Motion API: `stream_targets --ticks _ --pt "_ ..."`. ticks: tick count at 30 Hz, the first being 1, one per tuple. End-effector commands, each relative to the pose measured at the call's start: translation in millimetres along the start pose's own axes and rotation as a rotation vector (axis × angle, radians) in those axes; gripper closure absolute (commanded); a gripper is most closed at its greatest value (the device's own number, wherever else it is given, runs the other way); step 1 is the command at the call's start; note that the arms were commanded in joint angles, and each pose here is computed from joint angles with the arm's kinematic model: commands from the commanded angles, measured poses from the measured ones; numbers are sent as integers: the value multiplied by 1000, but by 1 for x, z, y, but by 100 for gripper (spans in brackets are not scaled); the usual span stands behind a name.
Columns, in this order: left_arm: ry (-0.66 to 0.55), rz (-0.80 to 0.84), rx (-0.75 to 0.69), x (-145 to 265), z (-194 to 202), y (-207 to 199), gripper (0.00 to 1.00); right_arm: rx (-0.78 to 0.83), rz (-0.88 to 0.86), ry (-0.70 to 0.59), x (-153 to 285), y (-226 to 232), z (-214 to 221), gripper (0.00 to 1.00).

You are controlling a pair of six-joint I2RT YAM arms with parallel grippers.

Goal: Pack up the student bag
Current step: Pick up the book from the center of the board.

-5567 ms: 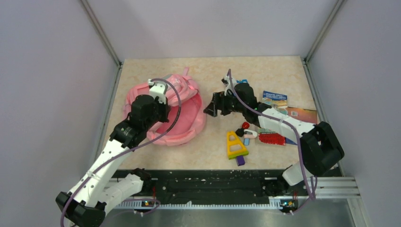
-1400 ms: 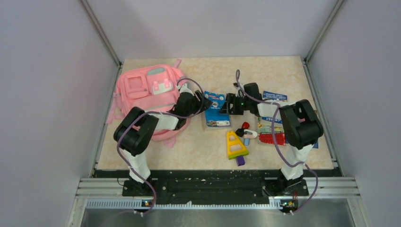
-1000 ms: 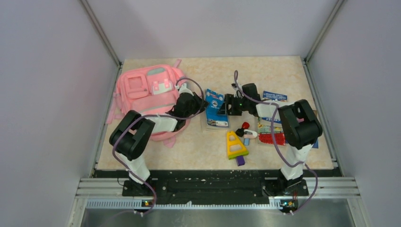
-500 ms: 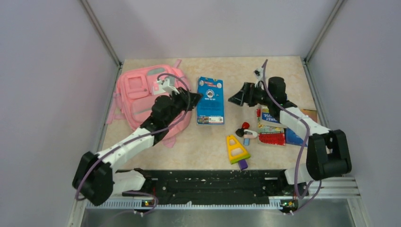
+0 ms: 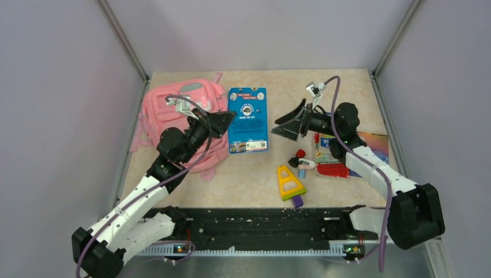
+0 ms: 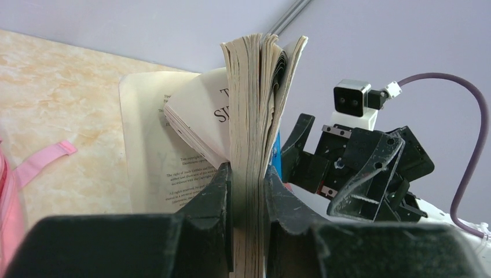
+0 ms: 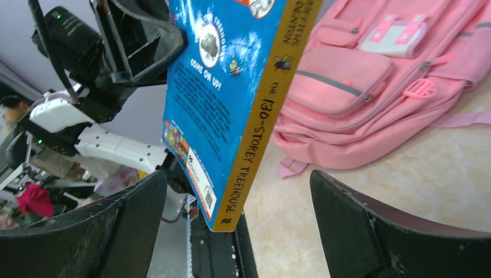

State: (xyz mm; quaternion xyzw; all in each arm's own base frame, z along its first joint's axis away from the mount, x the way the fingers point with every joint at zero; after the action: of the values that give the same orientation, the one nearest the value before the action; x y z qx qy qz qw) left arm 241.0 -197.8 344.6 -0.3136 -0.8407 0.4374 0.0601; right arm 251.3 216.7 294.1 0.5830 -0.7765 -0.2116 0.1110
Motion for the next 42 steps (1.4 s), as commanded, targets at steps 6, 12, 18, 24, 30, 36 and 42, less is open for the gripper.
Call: stream_targets --ticks 6,12,18,24,30,36,42 --pt "-55 182 20 6 -20 -41 100 31 -181 -3 -30 30 -4 13" --pt "-52 185 20 6 -19 -41 100 -2 -294 -22 -48 49 0 22" --pt "-51 189 13 7 -18 -40 100 -18 -315 -48 -56 49 0 36" --pt "-36 199 -3 9 -15 -39 100 -35 -301 -60 -60 42 3 65" --pt "46 128 -90 12 -4 -25 75 -24 -217 -63 -62 35 -2 100" --pt "237 -215 -322 27 2 25 17 27 188 28 -47 -7 -1 100" --pt "485 -629 -641 60 -6 96 15 3 459 43 -6 -40 0 100"
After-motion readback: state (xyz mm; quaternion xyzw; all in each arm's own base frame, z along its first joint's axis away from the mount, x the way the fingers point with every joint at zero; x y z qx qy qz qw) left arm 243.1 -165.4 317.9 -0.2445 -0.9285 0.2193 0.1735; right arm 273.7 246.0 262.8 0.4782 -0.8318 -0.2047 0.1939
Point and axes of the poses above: each gripper's point midway between its finger pads, its own x axis back along the fingers, its own y axis along the line the jaws close on, z = x × y, the point moved 4 cm from there along x, back along the fingers, and after that the axes turned 9 degrees about x, right-handed, at the moved point
